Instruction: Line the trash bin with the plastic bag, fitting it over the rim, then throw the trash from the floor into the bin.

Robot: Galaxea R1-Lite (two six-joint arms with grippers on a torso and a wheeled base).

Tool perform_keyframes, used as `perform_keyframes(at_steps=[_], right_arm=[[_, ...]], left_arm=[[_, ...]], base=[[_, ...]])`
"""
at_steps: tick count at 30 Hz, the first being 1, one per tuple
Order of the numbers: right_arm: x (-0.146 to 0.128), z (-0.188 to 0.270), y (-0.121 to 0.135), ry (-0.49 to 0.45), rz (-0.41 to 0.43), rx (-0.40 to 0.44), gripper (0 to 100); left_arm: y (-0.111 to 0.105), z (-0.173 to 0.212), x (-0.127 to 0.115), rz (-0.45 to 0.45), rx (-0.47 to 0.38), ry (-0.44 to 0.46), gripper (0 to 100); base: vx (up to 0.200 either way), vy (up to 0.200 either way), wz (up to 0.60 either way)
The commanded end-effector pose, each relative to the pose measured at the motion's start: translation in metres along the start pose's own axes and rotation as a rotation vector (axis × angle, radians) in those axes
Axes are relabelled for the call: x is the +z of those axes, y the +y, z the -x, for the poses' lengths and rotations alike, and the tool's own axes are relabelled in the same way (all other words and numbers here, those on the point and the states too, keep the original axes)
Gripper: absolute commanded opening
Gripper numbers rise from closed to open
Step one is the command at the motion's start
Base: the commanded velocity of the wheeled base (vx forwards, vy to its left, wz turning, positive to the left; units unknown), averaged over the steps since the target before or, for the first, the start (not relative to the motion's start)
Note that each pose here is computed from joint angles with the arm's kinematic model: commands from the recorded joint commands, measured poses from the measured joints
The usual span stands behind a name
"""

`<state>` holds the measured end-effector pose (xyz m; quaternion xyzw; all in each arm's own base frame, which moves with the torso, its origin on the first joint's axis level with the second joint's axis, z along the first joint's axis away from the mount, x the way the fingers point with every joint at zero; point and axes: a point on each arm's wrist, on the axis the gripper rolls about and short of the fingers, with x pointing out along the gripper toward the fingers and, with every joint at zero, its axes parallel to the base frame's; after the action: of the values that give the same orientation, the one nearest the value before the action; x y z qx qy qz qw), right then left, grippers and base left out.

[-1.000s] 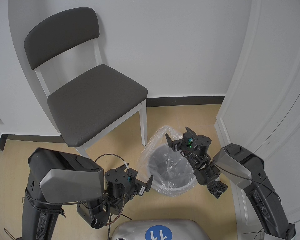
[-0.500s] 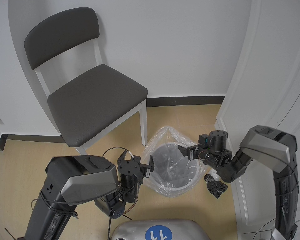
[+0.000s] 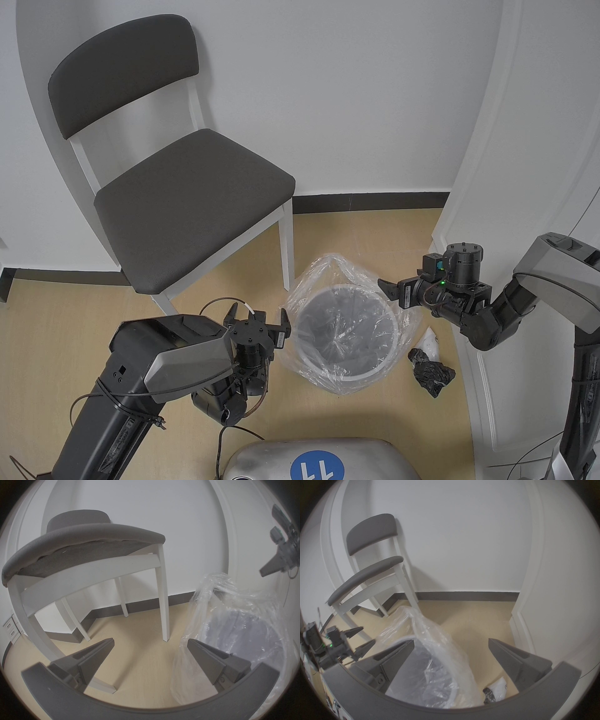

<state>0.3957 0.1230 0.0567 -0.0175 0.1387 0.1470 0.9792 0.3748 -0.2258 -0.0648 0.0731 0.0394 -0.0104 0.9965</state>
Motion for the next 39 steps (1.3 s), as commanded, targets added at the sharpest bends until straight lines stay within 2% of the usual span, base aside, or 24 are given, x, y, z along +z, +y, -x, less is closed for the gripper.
perform_keyframes(at_steps=[1, 3, 5, 6, 10, 16, 26, 32, 39], right_arm=[[0.003, 0.024, 0.007, 0.045, 0.022, 0.084, 100], [-0.001, 0.025, 0.011, 0.068, 0.029, 0.113, 100], [-0.001, 0.025, 0.011, 0.068, 0.029, 0.111, 100], [-0.012, 0.014, 0.011, 0.089, 0.028, 0.108, 100], [-0.022, -0.002, 0.004, 0.101, 0.027, 0.086, 100], [-0.036, -0.027, -0.015, 0.105, 0.054, -0.022, 100], [-0.047, -0.043, -0.033, 0.108, 0.070, -0.072, 100], [-0.048, -0.069, -0.040, 0.044, 0.062, -0.165, 100], [-0.043, -0.086, -0.035, -0.031, -0.022, -0.163, 100]], left_arm=[[0.004, -0.010, -0.009, 0.006, 0.025, -0.004, 100], [0.004, -0.011, -0.008, 0.007, 0.025, -0.006, 100], [0.004, -0.011, -0.008, 0.007, 0.025, -0.006, 100], [0.004, -0.011, -0.006, 0.010, 0.026, -0.011, 100], [0.003, -0.015, -0.001, 0.023, 0.031, -0.032, 100], [0.000, -0.022, 0.006, 0.047, 0.037, -0.068, 100], [-0.001, -0.030, 0.010, 0.067, 0.048, -0.100, 100], [-0.003, -0.046, -0.001, 0.089, 0.066, -0.137, 100], [-0.007, -0.059, -0.008, 0.102, 0.075, -0.173, 100]], base=[[0.000, 0.000, 0.00], [0.000, 0.000, 0.00], [0.000, 0.000, 0.00], [0.000, 0.000, 0.00], [0.000, 0.000, 0.00], [0.000, 0.000, 0.00], [0.000, 0.000, 0.00], [0.000, 0.000, 0.00], [0.000, 0.000, 0.00]])
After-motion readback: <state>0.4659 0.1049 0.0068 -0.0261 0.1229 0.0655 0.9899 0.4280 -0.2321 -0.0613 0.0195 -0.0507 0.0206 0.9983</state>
